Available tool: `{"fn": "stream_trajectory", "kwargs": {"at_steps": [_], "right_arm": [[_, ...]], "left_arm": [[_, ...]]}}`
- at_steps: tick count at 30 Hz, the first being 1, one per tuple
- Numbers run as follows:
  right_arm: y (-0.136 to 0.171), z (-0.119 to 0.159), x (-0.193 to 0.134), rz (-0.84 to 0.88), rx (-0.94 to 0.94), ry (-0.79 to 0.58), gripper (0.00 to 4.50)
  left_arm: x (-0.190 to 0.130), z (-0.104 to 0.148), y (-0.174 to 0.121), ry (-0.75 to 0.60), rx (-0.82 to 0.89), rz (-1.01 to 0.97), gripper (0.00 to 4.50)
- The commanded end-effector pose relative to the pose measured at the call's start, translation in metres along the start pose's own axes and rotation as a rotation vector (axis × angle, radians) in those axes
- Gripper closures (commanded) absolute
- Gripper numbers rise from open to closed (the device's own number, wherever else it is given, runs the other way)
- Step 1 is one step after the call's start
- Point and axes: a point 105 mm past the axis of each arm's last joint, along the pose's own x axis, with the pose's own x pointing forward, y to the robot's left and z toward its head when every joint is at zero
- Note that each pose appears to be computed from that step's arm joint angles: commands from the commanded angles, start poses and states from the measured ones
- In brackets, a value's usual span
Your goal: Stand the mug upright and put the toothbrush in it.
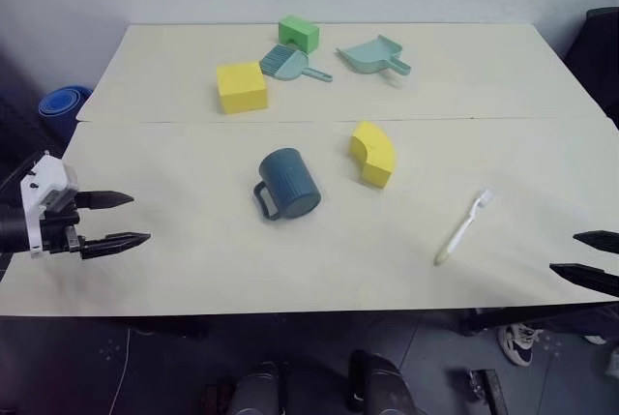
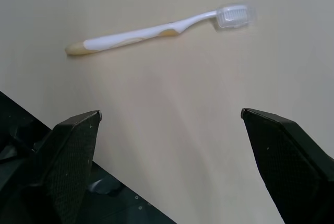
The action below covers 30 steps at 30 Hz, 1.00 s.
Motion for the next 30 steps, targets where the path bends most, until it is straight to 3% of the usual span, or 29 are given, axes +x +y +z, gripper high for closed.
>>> {"fn": "stream_trajectory", "kwargs": {"at_steps": [1, 12, 16, 19, 23, 30], "right_arm": [[-0.002, 0.014, -0.010, -0.043, -0.047, -0.039, 0.04], [-0.002, 0.009, -0.011, -0.090, -0.032, -0.041, 0.04], [-0.002, 0.025, -0.004, -0.113, -0.037, -0.109, 0.04], [0.016, 0.046, 0.016, -0.089, -0.169, -0.138, 0.04], [0.044, 0.094, 0.059, -0.108, -0.388, -0.219, 0.04], [0.080, 0.138, 0.139, -0.139, -0.643, -0.264, 0.04]], "left_arm": [[-0.004, 0.005, 0.002, -0.009, 0.016, 0.003, 0.00], [0.001, 0.005, 0.006, -0.043, 0.001, 0.011, 0.00], [0.007, 0.009, 0.005, -0.085, -0.027, -0.004, 0.00], [0.018, 0.029, 0.000, -0.143, -0.022, -0.046, 0.00], [0.036, 0.077, -0.044, -0.229, 0.051, -0.291, 0.00], [0.059, 0.124, -0.092, -0.256, 0.188, -0.552, 0.00]]}}
